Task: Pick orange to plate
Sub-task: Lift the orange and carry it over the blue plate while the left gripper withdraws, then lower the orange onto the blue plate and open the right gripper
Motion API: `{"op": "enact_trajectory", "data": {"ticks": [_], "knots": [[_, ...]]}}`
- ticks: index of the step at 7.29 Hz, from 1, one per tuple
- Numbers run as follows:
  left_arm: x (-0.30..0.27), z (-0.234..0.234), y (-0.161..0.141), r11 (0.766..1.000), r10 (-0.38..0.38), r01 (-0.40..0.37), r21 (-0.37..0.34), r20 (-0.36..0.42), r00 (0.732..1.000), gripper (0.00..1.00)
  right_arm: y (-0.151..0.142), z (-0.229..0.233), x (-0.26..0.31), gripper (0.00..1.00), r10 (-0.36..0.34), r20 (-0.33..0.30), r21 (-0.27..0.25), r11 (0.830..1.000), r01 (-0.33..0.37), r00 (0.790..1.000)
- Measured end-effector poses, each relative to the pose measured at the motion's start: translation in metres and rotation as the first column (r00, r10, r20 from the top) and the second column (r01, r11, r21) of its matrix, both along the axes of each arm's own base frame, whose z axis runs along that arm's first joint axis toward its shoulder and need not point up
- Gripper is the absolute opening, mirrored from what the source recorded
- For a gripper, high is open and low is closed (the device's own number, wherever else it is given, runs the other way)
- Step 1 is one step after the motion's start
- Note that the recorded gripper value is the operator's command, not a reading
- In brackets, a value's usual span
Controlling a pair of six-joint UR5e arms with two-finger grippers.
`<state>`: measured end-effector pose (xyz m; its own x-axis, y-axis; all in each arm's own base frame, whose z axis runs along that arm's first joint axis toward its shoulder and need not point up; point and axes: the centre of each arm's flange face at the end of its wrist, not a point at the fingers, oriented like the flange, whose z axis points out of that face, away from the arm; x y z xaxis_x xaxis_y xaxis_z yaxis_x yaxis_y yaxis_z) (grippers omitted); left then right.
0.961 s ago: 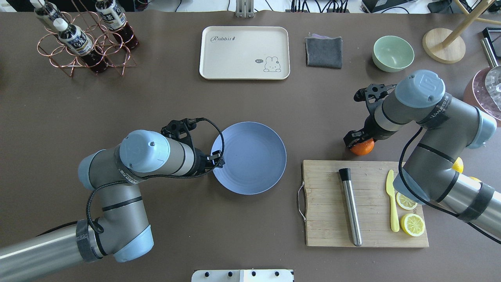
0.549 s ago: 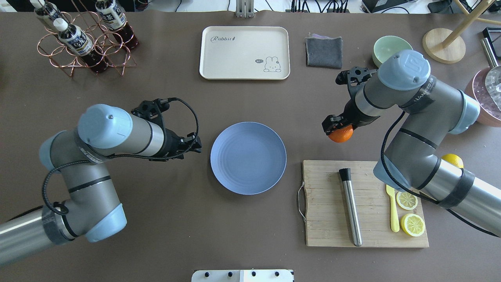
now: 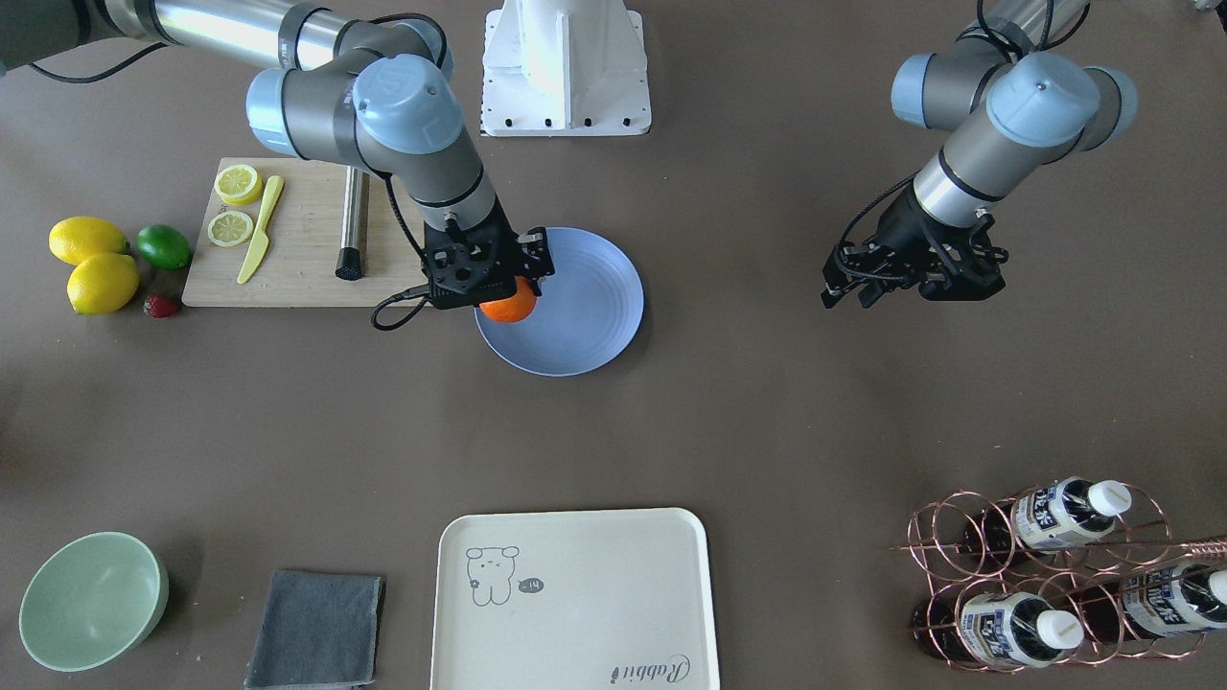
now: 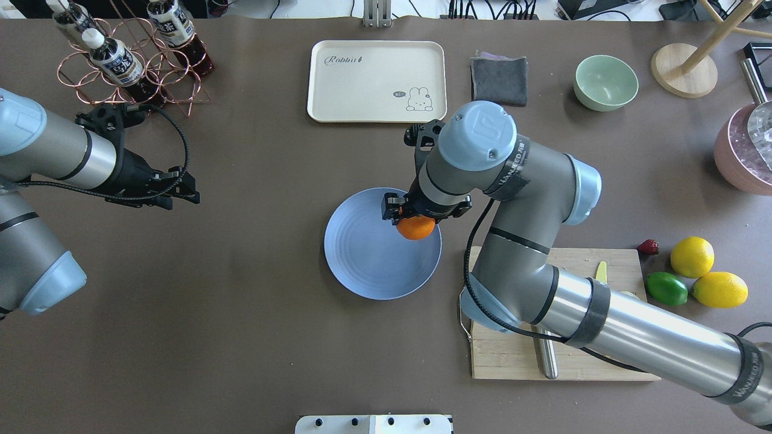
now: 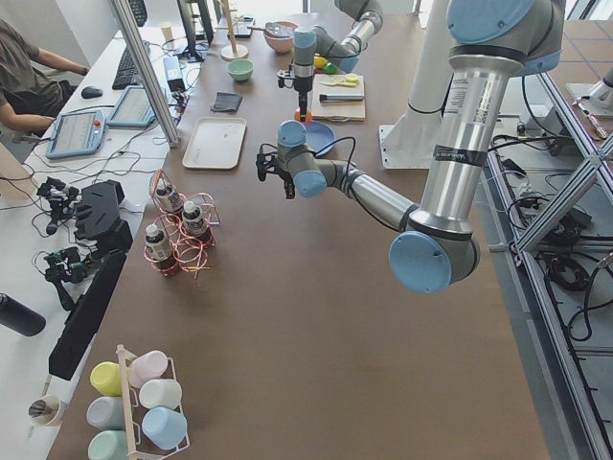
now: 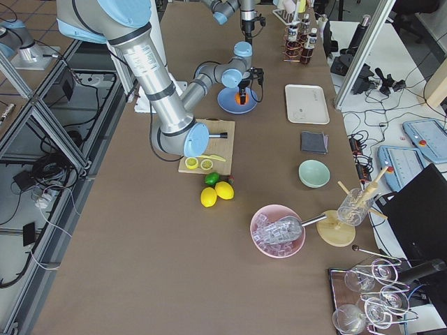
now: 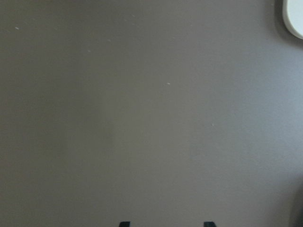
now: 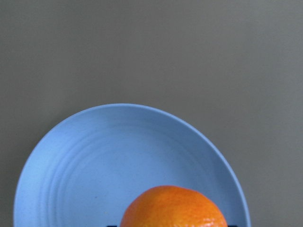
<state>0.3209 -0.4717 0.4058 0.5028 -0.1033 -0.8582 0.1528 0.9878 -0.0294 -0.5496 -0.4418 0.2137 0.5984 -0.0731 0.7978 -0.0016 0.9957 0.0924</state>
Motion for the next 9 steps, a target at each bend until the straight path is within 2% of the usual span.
{"op": "enact_trajectory", "data": {"ticks": [3,4,5,6,7,8,9], "knots": [[-0.023,0.022,-0.003,1.0,0.004,-0.004,0.001,0.023,1.0,0.64,0.021,-0.004,-0.043,0.0,0.007,-0.027,0.003,1.0,-0.007,1.0],[-0.024,0.022,-0.003,1.0,0.003,-0.003,0.002,0.023,1.0,0.64,0.022,-0.001,-0.048,0.07,0.005,-0.034,0.002,1.0,-0.005,0.999],[-0.024,0.022,-0.003,1.0,0.004,-0.004,0.002,0.023,1.0,0.64,0.023,0.001,-0.05,0.35,0.004,-0.037,0.001,1.0,-0.004,0.999],[-0.023,0.023,-0.003,1.0,0.004,-0.004,0.002,0.024,1.0,0.64,0.023,0.001,-0.05,0.83,0.004,-0.038,0.001,1.0,-0.004,0.999],[-0.023,0.024,-0.003,1.0,0.005,-0.005,0.001,0.025,1.0,0.64,0.023,0.001,-0.051,0.85,0.003,-0.038,0.001,1.0,-0.003,0.999],[-0.022,0.024,-0.003,1.0,0.005,-0.005,0.0,0.026,1.0,0.64,0.024,0.001,-0.051,0.99,0.002,-0.037,0.002,1.0,-0.002,0.999],[-0.022,0.025,-0.003,1.0,0.006,-0.006,0.0,0.027,1.0,0.64,0.025,0.0,-0.052,0.99,0.001,-0.036,0.003,1.0,-0.001,0.999]]}}
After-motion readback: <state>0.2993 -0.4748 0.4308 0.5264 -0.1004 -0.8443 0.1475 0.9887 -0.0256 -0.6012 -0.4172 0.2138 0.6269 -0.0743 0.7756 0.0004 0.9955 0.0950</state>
